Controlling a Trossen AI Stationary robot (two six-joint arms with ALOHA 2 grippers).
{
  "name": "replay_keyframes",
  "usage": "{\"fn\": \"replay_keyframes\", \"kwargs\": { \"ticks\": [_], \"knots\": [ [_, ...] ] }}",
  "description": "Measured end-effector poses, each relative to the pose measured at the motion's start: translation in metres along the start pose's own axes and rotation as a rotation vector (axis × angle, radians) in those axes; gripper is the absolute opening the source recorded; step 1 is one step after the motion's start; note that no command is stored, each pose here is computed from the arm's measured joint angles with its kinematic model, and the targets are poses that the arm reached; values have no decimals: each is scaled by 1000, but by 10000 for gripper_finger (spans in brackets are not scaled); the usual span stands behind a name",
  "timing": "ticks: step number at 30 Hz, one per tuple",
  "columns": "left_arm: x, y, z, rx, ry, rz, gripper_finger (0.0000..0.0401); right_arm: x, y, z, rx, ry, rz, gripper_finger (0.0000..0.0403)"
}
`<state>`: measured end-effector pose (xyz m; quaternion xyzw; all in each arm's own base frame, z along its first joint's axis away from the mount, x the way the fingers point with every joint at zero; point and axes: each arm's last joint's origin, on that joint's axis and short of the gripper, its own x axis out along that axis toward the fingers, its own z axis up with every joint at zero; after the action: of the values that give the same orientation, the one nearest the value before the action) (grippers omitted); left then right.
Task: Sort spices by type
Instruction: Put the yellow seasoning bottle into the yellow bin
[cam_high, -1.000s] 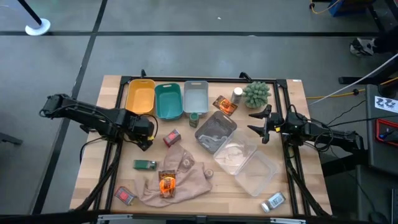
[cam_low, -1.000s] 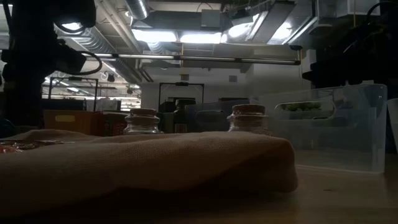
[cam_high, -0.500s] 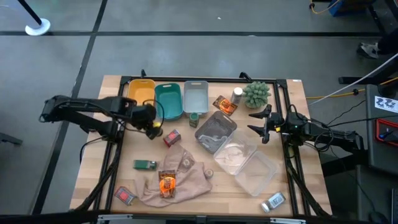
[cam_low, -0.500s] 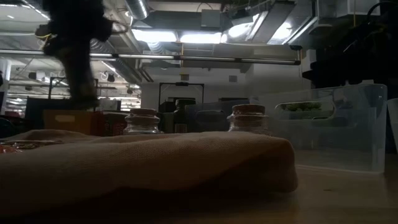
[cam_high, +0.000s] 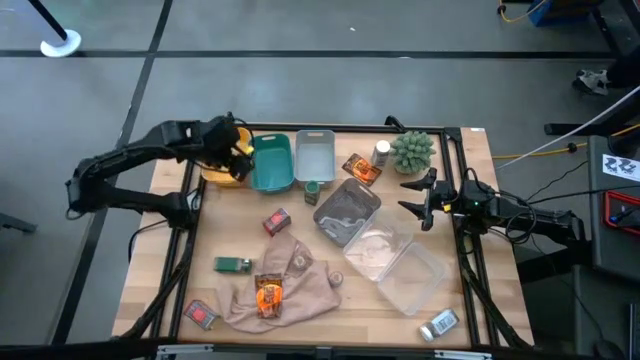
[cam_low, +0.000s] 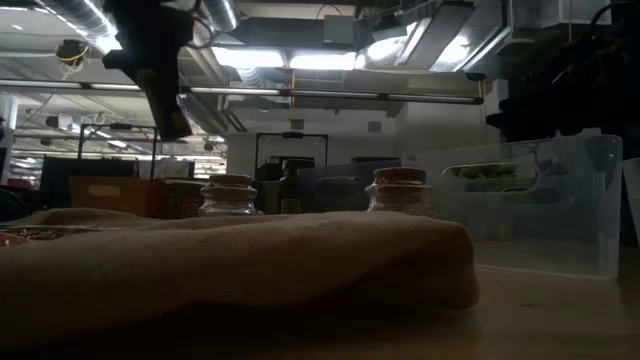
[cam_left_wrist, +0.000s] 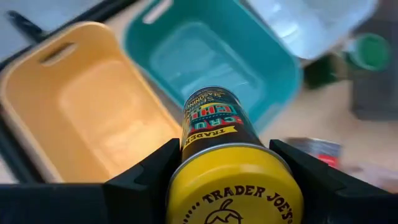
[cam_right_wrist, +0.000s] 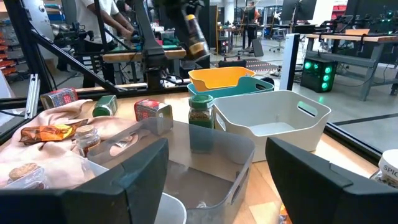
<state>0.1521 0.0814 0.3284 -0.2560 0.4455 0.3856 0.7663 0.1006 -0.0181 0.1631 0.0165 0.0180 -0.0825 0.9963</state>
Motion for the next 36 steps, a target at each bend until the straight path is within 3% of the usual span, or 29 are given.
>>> {"fn": "replay_keyframes", "kwargs": {
  "ticks": [11, 21, 30, 36],
  "knots": [
    [45, 30, 27, -44, 180, 157, 207, 0, 0, -1, 0, 9, 0, 269],
    [101, 35, 31, -27, 449, 160, 208, 0, 0, -1, 0, 10, 0, 269],
    [128, 34, 31, 8, 512, 168, 211, 0, 0, -1, 0, 11, 0, 269],
    [130, 34, 31, 26, 528, 168, 243, 0, 0, -1, 0, 12, 0, 269]
  ]
}}
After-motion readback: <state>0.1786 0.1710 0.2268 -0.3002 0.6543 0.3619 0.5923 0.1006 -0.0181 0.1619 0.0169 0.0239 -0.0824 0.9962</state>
